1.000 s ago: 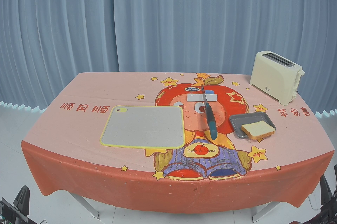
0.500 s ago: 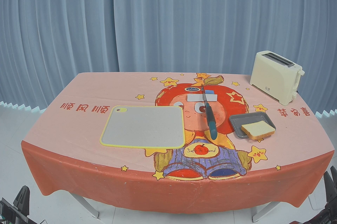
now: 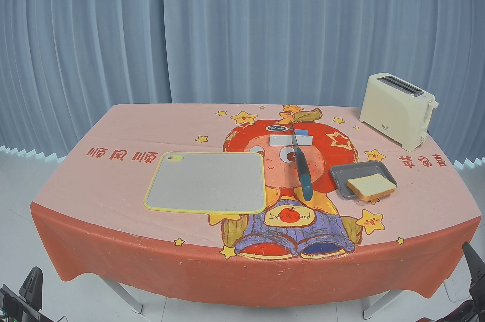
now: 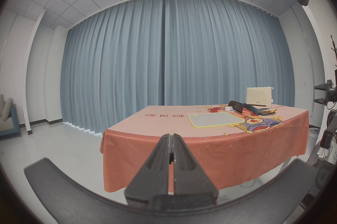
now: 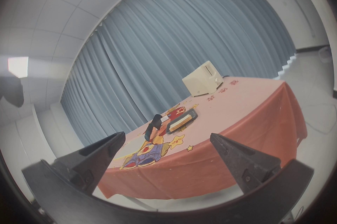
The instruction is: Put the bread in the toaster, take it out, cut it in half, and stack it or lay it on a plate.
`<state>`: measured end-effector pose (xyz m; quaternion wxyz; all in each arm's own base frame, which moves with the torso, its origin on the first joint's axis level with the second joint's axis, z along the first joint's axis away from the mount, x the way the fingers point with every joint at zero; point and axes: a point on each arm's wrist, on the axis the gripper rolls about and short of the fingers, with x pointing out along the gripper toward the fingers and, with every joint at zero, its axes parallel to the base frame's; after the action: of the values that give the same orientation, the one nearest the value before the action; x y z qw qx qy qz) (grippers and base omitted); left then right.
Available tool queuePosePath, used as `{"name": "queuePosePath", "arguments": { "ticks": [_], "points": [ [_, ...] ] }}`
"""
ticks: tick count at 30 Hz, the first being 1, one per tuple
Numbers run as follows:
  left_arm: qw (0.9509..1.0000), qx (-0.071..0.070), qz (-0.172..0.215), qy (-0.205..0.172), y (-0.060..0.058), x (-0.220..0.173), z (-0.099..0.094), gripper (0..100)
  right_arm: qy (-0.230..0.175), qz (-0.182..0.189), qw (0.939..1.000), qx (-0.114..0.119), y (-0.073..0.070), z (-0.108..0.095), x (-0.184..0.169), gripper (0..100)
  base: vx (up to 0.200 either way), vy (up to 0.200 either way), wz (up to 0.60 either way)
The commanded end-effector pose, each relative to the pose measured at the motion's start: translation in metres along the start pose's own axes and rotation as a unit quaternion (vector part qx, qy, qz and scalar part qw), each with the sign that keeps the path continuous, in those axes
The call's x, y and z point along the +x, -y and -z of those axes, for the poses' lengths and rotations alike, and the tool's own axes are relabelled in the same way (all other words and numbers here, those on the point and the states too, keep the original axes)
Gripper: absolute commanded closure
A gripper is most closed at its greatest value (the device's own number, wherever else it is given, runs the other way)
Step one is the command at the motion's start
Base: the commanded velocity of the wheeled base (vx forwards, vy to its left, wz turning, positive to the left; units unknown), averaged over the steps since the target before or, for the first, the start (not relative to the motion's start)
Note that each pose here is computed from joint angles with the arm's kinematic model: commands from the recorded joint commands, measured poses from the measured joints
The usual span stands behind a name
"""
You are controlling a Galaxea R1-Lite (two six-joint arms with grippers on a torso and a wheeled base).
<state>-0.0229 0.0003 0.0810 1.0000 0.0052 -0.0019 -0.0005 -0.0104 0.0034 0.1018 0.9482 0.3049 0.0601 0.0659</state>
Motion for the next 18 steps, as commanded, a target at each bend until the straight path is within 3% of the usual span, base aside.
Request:
{"name": "queuePosePath", "arguments": {
  "ticks": [1, 2, 4, 12, 18],
  "points": [
    [1.0, 0.0, 0.0, -0.008, 0.0, 0.001, 0.005, 100, -0.023, 0.011, 0.9995, 0.017, -0.001, -0.003, 0.006, 0, 0.0, 0.0, 0.0],
    [1.0, 0.0, 0.0, -0.008, 0.0, 0.001, 0.005, 100, -0.035, 0.012, 0.9986, 0.038, -0.002, -0.004, 0.008, 0, 0.0, 0.0, 0.0],
    [1.0, 0.0, 0.0, -0.008, 0.0, 0.001, 0.005, 100, -0.047, 0.014, 0.9972, 0.056, -0.002, -0.004, 0.01, 0, 0.0, 0.0, 0.0],
    [1.0, 0.0, 0.0, -0.008, 0.0, 0.001, 0.005, 100, -0.085, 0.012, 0.9916, 0.097, -0.001, -0.005, 0.015, 0, 0.0, 0.0, 0.0],
    [1.0, 0.0, 0.0, -0.008, 0.0, 0.001, 0.005, 100, -0.118, -0.001, 0.9829, 0.141, 0.0, -0.002, 0.017, 0, 0.0, 0.0, 0.0]
  ]
}}
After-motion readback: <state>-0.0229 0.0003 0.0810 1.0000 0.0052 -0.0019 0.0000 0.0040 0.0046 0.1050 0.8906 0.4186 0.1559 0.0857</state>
